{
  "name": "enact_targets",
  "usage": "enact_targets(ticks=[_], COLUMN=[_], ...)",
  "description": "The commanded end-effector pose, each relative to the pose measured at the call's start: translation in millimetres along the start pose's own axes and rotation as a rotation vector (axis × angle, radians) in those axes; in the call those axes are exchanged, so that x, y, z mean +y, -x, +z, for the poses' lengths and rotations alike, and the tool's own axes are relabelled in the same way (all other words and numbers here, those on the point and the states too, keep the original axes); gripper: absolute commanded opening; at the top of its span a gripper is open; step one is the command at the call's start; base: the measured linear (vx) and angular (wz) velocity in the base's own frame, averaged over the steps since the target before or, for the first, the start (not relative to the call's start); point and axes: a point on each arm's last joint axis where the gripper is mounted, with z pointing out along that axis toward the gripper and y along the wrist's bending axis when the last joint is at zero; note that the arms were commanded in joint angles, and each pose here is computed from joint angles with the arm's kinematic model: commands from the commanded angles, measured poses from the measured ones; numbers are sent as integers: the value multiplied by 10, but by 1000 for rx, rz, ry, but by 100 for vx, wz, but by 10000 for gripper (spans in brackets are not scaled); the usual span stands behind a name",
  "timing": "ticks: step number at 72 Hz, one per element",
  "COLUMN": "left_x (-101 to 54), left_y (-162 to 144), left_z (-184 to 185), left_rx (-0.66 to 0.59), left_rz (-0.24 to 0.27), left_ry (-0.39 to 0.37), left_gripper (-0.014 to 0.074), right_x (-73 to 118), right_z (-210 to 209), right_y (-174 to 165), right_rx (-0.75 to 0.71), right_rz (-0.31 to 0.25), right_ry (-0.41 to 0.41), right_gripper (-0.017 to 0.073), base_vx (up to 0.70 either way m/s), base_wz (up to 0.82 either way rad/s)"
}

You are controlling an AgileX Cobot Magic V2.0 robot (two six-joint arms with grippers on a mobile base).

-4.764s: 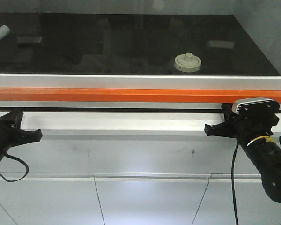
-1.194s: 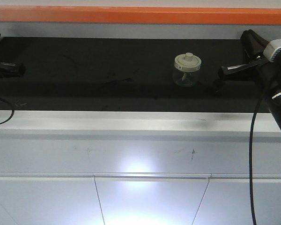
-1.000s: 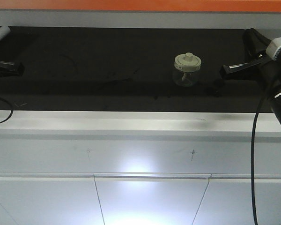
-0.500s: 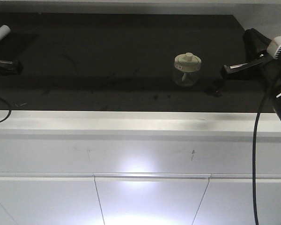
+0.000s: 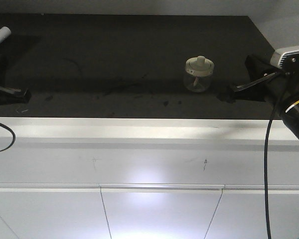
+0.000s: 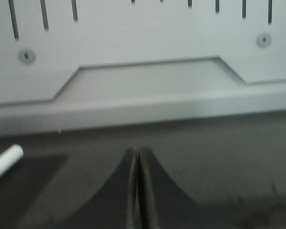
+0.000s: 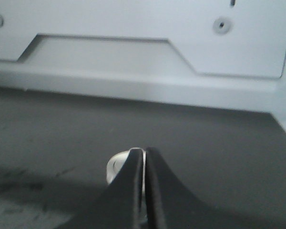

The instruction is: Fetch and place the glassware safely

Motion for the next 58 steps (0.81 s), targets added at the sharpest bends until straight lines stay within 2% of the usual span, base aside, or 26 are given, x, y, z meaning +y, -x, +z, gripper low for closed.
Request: enact_targets(ticks=[1, 7, 14, 42, 49, 58], left_x=[-8, -22, -32, -36, -36, -36], left_y=[137, 53, -9, -38, -38, -38], left_z=[-71, -144, -204, -225, -225, -225], left_rx=[-109, -97, -89, -80, -80, -80], left_rz=[-28, -32, -36, -37, -37, -37], left_ry=[-4, -6, -8, -8, -8, -8], left_gripper=[-7, -7, -7, -7, -7, -7], right_x=[38, 82, 108, 110, 110, 114], right_z=[-4, 23, 55, 71, 83, 129], right_y=[198, 126, 50, 10, -15, -109], right_rx=[-90, -56, -27, -11, -3, 16], right_rz=[-29, -46, -38, -37, -36, -33], right_ry=[52, 101, 132, 134, 135, 140], right_gripper=[-1, -1, -1, 15, 76, 258], base_vx=[0, 0, 0, 0, 0, 0], base_wz=[0, 0, 0, 0, 0, 0])
